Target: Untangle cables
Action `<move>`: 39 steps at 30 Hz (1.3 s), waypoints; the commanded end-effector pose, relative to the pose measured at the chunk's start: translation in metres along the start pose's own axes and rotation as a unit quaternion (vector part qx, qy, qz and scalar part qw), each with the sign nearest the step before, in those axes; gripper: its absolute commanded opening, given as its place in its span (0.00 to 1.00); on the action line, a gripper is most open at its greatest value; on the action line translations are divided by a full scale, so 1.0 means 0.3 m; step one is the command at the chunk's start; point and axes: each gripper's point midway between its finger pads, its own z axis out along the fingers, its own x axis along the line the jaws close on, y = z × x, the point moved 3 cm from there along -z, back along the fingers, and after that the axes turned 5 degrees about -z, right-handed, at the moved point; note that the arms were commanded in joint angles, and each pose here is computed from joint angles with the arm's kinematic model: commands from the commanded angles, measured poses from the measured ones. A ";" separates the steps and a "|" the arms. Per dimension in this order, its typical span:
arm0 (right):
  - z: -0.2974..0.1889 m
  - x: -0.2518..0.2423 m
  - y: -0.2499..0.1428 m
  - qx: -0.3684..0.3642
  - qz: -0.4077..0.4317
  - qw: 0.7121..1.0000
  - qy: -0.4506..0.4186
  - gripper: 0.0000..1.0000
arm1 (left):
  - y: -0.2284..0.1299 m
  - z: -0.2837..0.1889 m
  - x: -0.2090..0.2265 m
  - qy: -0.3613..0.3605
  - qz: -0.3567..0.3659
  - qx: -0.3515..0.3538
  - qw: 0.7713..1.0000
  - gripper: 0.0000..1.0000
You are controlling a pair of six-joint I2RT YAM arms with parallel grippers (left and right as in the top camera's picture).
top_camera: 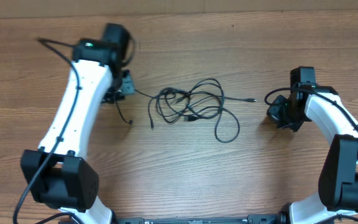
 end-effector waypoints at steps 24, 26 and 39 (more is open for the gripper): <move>-0.019 0.106 -0.057 0.054 -0.007 0.993 0.109 0.38 | -0.004 0.005 -0.346 -0.207 0.057 -0.030 0.976 0.35; -0.019 0.106 -0.057 0.054 -0.007 0.993 0.109 0.37 | -0.015 0.009 -0.390 -0.219 0.052 -0.036 0.974 0.43; -0.019 0.108 -0.053 0.051 -0.008 0.993 0.110 0.37 | -0.107 0.061 -0.658 -0.324 -0.073 -0.045 0.942 0.54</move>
